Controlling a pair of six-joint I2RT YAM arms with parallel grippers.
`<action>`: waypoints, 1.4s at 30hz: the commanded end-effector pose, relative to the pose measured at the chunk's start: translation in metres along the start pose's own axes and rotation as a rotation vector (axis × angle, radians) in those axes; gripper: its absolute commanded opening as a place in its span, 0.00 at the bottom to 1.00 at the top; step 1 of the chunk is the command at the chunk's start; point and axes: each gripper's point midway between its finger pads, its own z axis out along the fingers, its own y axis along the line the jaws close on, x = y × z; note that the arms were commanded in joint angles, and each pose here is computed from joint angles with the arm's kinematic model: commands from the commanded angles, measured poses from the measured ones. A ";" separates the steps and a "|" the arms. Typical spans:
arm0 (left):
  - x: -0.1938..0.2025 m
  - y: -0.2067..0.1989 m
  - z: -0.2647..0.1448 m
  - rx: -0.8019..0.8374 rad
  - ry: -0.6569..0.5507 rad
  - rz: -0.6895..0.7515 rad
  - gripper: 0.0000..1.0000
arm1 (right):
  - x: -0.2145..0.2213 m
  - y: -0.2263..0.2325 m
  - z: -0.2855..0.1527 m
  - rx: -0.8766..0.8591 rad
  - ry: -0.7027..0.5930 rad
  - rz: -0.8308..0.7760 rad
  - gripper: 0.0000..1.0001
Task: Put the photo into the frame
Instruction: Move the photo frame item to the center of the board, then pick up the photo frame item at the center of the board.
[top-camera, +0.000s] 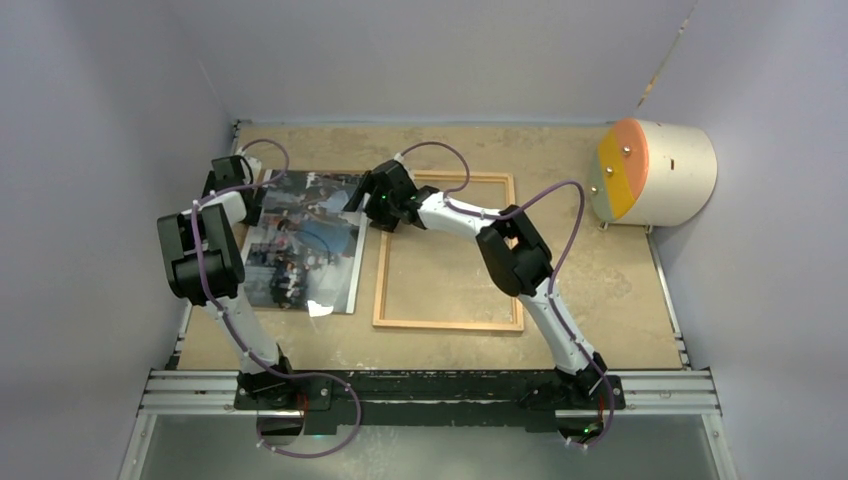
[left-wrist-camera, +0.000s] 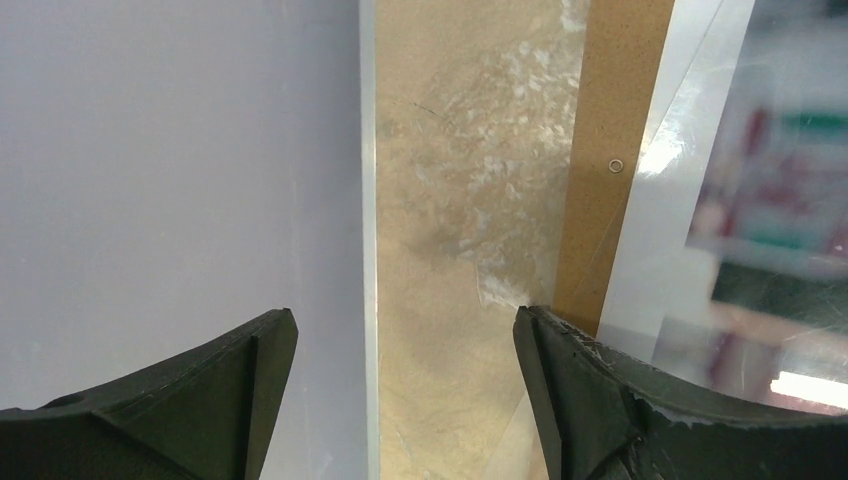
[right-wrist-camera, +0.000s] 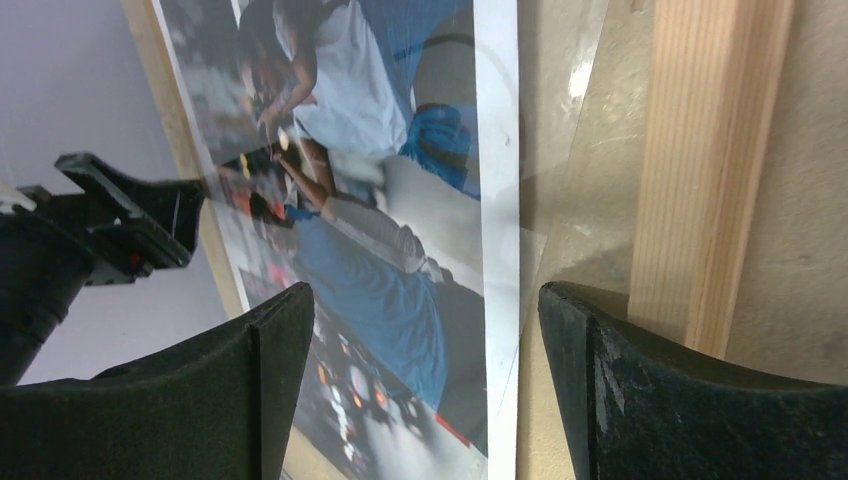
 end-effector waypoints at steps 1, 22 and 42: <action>-0.008 0.000 -0.019 0.070 -0.006 0.011 0.86 | -0.014 -0.071 0.003 0.261 -0.048 0.014 0.85; 0.007 0.005 0.009 -0.047 0.053 0.019 0.87 | -0.028 -0.086 0.032 0.329 -0.113 0.037 0.86; 0.042 -0.052 0.008 0.166 0.127 0.172 0.88 | -0.056 0.045 -0.017 -0.178 -0.165 0.037 0.79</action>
